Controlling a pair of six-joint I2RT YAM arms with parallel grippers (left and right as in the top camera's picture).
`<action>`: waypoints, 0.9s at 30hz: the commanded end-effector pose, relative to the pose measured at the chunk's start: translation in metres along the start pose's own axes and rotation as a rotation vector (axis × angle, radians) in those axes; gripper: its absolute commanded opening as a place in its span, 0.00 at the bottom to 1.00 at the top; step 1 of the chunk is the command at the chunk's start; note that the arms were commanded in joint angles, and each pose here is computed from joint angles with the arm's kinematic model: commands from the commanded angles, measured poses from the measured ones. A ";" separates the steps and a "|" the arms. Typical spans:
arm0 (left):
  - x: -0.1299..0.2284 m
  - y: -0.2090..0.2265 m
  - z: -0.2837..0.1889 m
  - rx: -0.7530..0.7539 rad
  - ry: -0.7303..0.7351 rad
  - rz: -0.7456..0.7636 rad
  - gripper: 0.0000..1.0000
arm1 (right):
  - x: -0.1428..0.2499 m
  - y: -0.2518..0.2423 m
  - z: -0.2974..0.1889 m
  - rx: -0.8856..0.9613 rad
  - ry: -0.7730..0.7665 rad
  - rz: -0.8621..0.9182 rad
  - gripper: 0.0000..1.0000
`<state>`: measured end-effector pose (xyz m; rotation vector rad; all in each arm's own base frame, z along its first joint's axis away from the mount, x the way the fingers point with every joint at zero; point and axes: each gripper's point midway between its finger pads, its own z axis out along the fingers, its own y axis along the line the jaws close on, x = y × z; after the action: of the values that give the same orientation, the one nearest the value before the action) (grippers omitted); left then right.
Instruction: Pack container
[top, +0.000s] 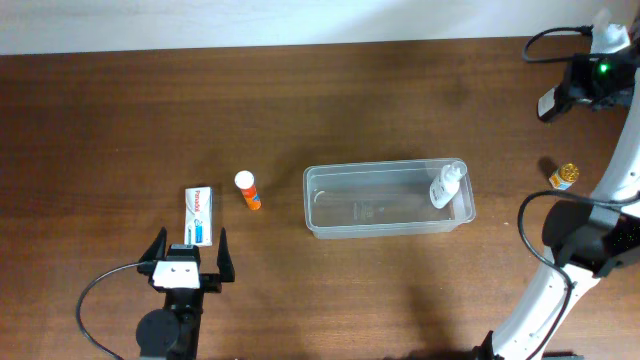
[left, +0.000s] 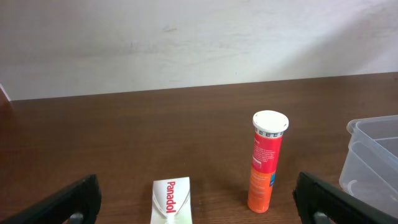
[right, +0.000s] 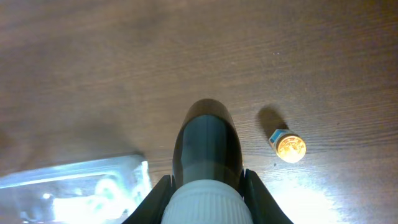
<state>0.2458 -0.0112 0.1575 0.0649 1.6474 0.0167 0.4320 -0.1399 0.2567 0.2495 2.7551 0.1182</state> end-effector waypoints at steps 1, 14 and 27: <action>0.000 0.000 0.000 0.003 -0.002 0.016 0.99 | 0.004 0.039 -0.062 -0.037 -0.123 0.000 0.13; 0.000 0.000 0.000 0.003 -0.002 0.016 0.99 | 0.129 0.136 -0.097 -0.074 0.025 -0.116 0.13; 0.000 0.000 0.000 0.003 -0.002 0.016 0.99 | 0.164 0.193 0.014 -0.121 0.138 -0.153 0.14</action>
<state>0.2458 -0.0112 0.1576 0.0649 1.6471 0.0167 0.3218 0.0725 0.2272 -0.0433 2.8482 0.2703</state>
